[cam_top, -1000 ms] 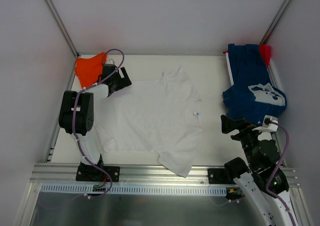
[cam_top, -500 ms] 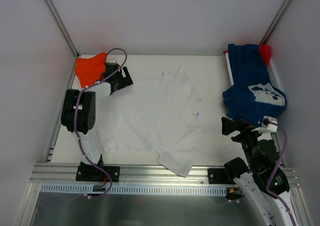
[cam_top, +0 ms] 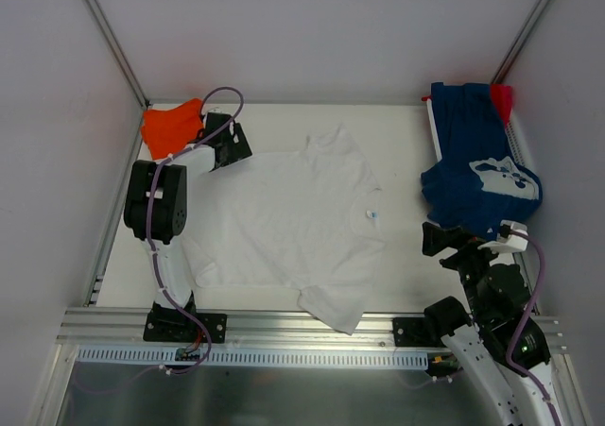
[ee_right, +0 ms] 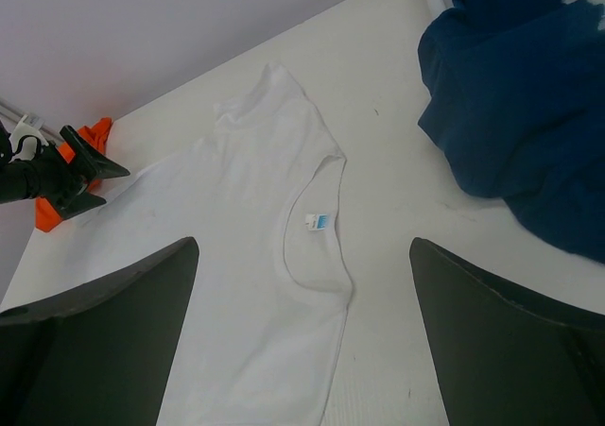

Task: Fold and stack the t-shirts
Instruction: Flatten out the tshirt

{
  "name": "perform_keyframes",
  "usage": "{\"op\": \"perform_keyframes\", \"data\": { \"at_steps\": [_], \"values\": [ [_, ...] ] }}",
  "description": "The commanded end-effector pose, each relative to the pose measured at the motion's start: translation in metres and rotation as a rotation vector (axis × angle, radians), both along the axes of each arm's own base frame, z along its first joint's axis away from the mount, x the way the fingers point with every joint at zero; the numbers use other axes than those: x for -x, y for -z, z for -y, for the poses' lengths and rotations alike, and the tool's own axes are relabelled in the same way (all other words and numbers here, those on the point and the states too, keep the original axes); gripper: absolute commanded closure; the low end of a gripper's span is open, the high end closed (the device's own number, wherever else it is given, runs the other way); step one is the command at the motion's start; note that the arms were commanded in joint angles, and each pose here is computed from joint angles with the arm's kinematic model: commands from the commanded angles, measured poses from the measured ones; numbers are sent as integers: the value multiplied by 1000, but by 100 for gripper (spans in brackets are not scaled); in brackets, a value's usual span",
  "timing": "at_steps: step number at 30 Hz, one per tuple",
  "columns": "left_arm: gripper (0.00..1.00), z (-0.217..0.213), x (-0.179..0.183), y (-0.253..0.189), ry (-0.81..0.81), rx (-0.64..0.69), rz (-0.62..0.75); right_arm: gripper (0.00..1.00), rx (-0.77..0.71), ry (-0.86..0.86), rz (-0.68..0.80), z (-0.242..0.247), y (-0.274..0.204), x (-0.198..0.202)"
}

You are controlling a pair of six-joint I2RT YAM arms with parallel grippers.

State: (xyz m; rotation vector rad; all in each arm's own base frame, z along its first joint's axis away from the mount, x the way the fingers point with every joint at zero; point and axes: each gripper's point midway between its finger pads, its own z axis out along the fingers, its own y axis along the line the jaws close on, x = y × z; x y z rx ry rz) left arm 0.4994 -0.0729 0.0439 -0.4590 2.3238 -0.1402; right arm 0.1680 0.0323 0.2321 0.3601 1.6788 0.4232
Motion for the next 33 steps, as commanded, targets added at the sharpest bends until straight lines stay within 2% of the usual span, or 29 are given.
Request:
{"op": "perform_keyframes", "data": {
  "at_steps": [1,5,9,15,17,20,21,33],
  "values": [
    [10,6,9,-7,1,-21,-10,1,-30,22,138,16,-28,19],
    [10,22,10,-25,67,-20,96,0,-14,29,117,15,-19,14],
    [10,32,25,-26,124,16,139,1,-17,17,101,11,-11,11],
    [9,22,28,-14,76,-39,103,0,-25,7,106,9,-13,12],
    [9,18,20,-18,42,-57,101,1,-23,5,103,9,-13,13],
    [10,14,15,-4,15,-94,27,0,-16,15,105,14,-16,17],
    [10,15,5,-13,3,-92,48,1,-12,18,106,15,-16,19],
    [11,3,-14,-9,-85,-162,-10,0,4,32,122,23,-20,26]
  ]
}}
